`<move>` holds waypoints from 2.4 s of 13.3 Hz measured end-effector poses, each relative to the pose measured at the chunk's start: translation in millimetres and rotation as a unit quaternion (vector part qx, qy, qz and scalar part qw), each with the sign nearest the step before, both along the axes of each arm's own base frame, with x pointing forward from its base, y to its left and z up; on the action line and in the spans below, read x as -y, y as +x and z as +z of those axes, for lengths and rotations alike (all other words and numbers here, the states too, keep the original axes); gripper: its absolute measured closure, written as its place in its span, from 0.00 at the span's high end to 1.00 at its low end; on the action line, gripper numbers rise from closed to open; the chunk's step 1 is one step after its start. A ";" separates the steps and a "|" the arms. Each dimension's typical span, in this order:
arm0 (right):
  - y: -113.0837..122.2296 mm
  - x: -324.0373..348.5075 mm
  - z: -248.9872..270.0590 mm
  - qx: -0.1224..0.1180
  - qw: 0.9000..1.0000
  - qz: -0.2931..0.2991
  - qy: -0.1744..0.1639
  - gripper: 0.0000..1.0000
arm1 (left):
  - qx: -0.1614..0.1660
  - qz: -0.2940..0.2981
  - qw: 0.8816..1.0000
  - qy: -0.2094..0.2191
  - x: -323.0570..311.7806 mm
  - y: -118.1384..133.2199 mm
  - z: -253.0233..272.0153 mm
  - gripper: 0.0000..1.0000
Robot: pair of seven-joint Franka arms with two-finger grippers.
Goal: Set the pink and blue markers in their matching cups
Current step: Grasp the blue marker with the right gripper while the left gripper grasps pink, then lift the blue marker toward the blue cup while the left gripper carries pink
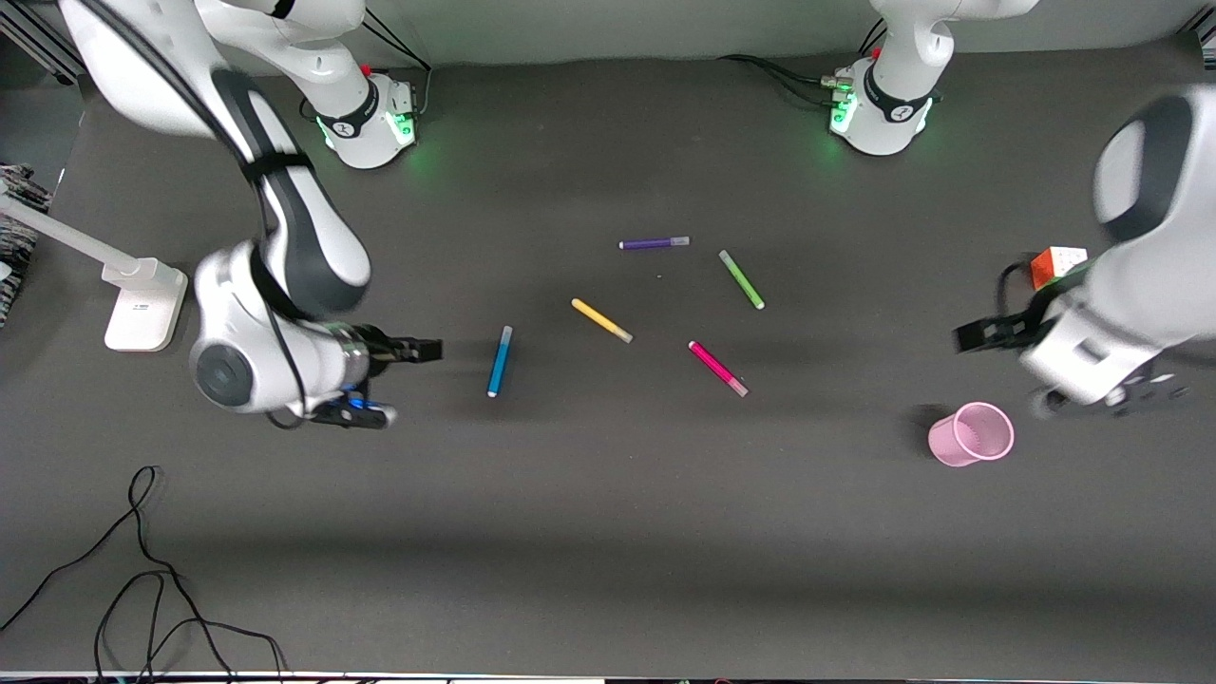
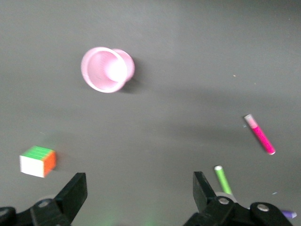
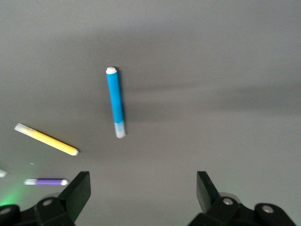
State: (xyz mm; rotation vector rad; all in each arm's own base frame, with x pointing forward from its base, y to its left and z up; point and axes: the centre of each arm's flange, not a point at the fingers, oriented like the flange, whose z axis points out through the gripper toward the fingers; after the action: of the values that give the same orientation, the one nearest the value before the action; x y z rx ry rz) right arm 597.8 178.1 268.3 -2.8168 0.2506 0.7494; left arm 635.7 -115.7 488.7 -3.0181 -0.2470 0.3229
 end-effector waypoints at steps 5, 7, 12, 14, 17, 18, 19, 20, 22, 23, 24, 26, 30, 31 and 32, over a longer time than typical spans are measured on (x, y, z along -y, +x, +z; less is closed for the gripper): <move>-1.9 -31.9 -105.3 -0.067 0.995 -0.073 -0.013 1.00 | -0.047 0.189 0.980 0.052 143.4 -0.1 -158.0 1.00; 0.0 -44.2 -115.0 -0.066 0.993 -0.092 -0.016 1.00 | -0.065 0.252 0.964 0.053 178.5 -10.1 -191.4 1.00; 4.7 -57.5 -120.4 -0.052 0.994 -0.098 -0.017 0.97 | -0.053 0.326 0.943 0.034 232.0 -30.0 -257.3 0.99; 8.3 -57.4 -122.7 -0.049 0.994 -0.098 -0.017 0.81 | -0.059 0.332 0.941 0.036 233.9 -37.5 -277.4 0.98; 9.2 -55.7 -128.2 -0.042 0.994 -0.094 -0.023 0.72 | -0.057 0.333 0.941 0.036 235.3 -48.3 -297.6 0.96; 9.5 -54.8 -128.3 -0.042 0.994 -0.093 -0.024 0.65 | -0.057 0.330 0.942 0.037 239.3 -54.5 -303.5 0.96; 10.0 -53.6 -128.1 -0.043 0.994 -0.093 -0.024 0.53 | -0.058 0.326 0.943 0.038 244.0 -60.5 -307.9 0.89; 10.4 -53.0 -127.9 -0.042 0.994 -0.094 -0.024 0.39 | -0.059 0.323 0.944 0.041 247.9 -65.7 -311.3 0.88; 13.0 -53.8 -123.8 -0.039 0.995 -0.094 -0.022 0.19 | -0.060 0.318 0.945 0.044 252.2 -71.9 -315.1 0.81; 14.1 -54.2 -123.3 -0.037 0.995 -0.094 -0.022 0.18 | -0.060 0.318 0.945 0.044 253.4 -73.8 -316.7 0.73; 13.7 -54.2 -124.7 -0.038 0.995 -0.094 -0.022 0.18 | -0.058 0.318 0.945 0.042 254.1 -73.6 -316.8 0.65; 15.0 -53.2 -120.0 -0.034 0.995 -0.086 -0.028 0.18 | -0.056 0.319 0.945 0.039 254.3 -73.3 -317.2 0.53; 26.1 -36.4 -57.7 -0.002 0.997 -0.049 -0.062 0.18 | -0.056 0.319 0.945 0.040 253.6 -74.2 -315.8 0.18; 28.6 -31.9 -42.2 0.005 0.997 -0.049 -0.065 0.18 | -0.057 0.319 0.945 0.041 253.2 -74.9 -316.6 0.18; 30.1 -29.5 -29.6 0.015 0.996 -0.046 -0.069 0.18 | -0.057 0.319 0.945 0.041 253.2 -74.9 -316.7 0.18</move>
State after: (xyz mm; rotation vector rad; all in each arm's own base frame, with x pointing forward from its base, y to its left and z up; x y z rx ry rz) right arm 627.9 207.6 238.7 -2.9184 0.4409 0.6951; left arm 560.8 -368.8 172.1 -2.7355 -1.1951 0.5108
